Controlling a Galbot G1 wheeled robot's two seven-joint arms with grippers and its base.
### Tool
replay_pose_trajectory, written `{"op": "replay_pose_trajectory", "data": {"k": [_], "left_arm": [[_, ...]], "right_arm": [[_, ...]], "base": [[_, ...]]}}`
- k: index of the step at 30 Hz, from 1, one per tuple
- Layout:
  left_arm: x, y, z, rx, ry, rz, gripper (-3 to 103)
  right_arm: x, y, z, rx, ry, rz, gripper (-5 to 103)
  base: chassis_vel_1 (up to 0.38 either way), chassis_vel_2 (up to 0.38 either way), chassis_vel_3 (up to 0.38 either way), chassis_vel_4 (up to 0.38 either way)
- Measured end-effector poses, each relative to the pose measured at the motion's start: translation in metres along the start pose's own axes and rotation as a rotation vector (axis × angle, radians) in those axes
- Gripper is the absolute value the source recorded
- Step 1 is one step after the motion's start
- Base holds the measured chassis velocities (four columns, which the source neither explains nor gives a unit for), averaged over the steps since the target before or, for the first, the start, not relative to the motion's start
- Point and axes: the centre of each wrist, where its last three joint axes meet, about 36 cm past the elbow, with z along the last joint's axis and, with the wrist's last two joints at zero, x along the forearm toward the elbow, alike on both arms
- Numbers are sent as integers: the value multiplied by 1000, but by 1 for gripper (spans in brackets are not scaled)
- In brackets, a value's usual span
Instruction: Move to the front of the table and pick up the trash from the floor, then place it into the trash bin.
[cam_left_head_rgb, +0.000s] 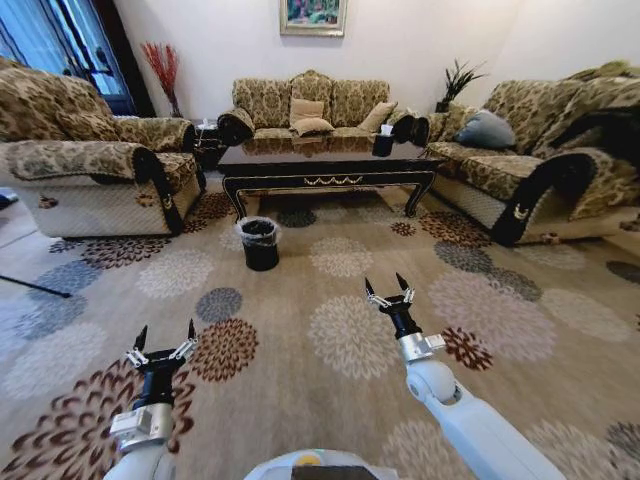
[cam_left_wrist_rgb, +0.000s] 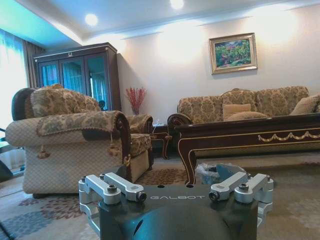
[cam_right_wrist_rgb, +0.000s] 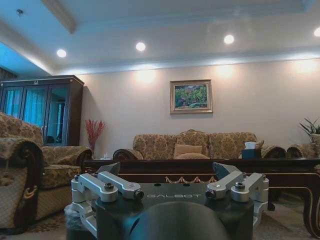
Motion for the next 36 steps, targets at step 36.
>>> {"op": "replay_pose_trajectory", "data": {"k": [36], "left_arm": [[0, 0, 0, 0, 0, 0, 100]], "right_arm": [[0, 0, 0, 0, 0, 0, 100]], "base": [[33, -59, -36, 55]]}}
